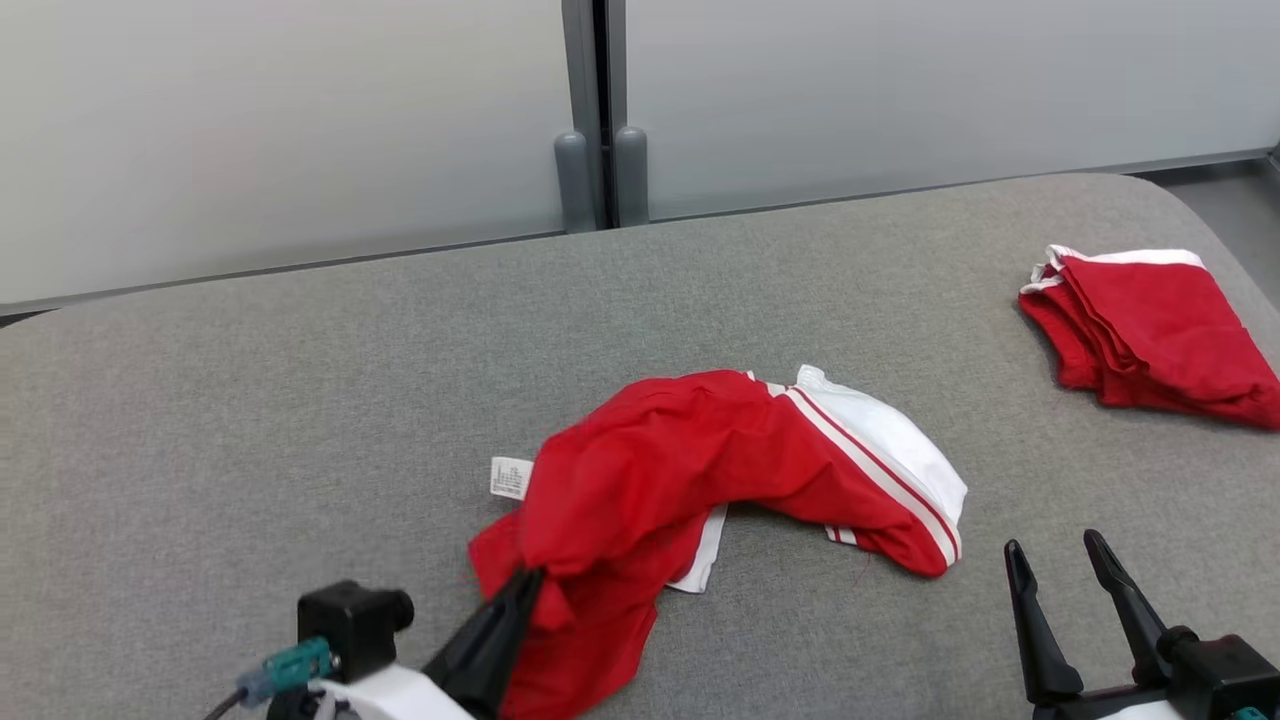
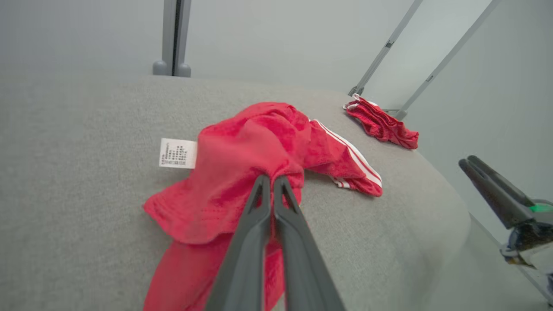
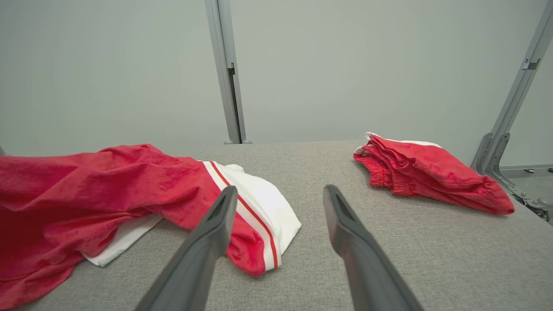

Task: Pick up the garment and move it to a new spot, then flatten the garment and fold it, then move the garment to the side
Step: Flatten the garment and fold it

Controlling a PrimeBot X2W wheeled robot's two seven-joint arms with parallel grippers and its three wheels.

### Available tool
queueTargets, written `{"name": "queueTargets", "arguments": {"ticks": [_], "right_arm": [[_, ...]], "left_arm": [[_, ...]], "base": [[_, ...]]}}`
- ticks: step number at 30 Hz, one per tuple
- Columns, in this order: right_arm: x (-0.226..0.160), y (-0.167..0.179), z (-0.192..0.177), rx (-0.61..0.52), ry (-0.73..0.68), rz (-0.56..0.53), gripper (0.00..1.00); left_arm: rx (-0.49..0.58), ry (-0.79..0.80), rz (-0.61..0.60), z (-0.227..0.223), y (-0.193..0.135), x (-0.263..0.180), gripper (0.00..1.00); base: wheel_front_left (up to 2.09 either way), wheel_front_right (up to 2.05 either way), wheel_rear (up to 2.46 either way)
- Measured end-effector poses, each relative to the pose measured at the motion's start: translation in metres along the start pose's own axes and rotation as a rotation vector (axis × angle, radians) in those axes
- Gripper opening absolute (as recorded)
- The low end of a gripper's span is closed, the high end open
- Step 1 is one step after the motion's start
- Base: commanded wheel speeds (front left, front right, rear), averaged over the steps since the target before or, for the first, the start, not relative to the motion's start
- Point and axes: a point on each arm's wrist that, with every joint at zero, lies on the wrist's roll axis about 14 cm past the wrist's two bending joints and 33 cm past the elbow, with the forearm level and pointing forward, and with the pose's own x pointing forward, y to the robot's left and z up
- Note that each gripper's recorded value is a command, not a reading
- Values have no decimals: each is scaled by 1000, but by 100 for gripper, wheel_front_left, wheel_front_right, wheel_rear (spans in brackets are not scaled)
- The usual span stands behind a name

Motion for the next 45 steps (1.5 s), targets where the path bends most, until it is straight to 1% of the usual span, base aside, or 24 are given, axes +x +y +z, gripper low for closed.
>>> {"name": "queueTargets", "arguments": {"ticks": [4, 6, 9, 10, 11, 12, 13, 17, 19, 21, 23, 25, 27, 28, 29, 30, 35, 39, 40, 41, 42, 43, 44, 45], "right_arm": [[-3, 4, 1, 2, -5, 14, 100], [-2, 7, 2, 1, -8, 26, 100], [1, 13, 3, 0, -12, 46, 100], [1, 15, 3, 0, -11, 53, 100], [2, 17, 3, 0, -11, 59, 100], [2, 18, 2, 0, -10, 62, 100], [3, 19, 2, 0, -10, 66, 100], [2, 21, 3, 0, -11, 71, 100], [2, 20, 3, 0, -12, 68, 100], [1, 17, 2, -1, -11, 58, 100], [1, 15, 2, -2, -8, 51, 100], [0, 14, -1, -2, 0, 48, 100], [2, 15, -3, -1, 9, 51, 100], [2, 15, -4, -1, 13, 52, 100], [4, 16, -5, 0, 16, 54, 100], [7, 17, -5, 1, 14, 57, 100], [9, 11, -7, 0, 21, 35, 100], [7, 3, -9, 0, 31, 9, 100], [7, 2, -10, 1, 32, 5, 100], [6, 1, -10, 0, 34, 1, 100], [6, 0, -10, 0, 35, -1, 100], [6, 0, -10, 0, 36, -3, 100], [5, -1, -10, 0, 36, -4, 100], [5, -1, -10, 0, 35, -5, 100]], "left_arm": [[-86, 94, -43, -27, -17, -28, 0], [-146, 150, -60, -44, -24, -39, 0], [-243, 232, -91, -71, -35, -49, 0], [-260, 255, -94, -80, -37, -51, 0], [-266, 273, -92, -89, -37, -52, 3], [-280, 278, -85, -94, -37, -51, 40], [-297, 273, -79, -98, -38, -48, 100], [-254, 325, -57, -123, -35, -49, 100], [-272, 308, -63, -119, -39, -45, 100], [-290, 235, -61, -101, -36, -39, 100], [-299, 138, -15, -75, -18, -31, 100], [-284, 61, 49, -52, 6, -25, 100], [-225, 36, 116, -39, 30, -20, 100], [-205, 40, 145, -36, 42, -17, 100], [-213, 44, 157, -34, 47, -13, 100], [-242, 80, 152, -38, 49, -4, 100], [-234, 209, 147, -61, 52, 12, 100], [-226, 274, 167, -77, 58, 17, 100], [-229, 280, 172, -79, 59, 18, 85], [-230, 289, 174, -82, 60, 18, 75], [-230, 294, 175, -84, 60, 19, 75], [-229, 293, 174, -84, 61, 19, 73], [-230, 288, 170, -83, 61, 20, 59], [-232, 287, 163, -83, 59, 20, 42]], "base": [[0, 0, 0], [0, 0, 0], [0, 0, 0], [0, 0, 0], [0, 0, 0], [0, 0, 0], [0, 0, 0], [0, 0, 0], [0, 0, 0], [0, 0, 0], [0, 0, 0], [0, 0, 0], [0, 0, 0], [0, 0, 0], [0, 0, 0], [0, 0, 0], [0, 0, 0], [0, 0, 0], [0, 0, 0], [0, 0, 0], [0, 0, 0], [0, 0, 0], [0, 0, 0], [0, 0, 0]]}}
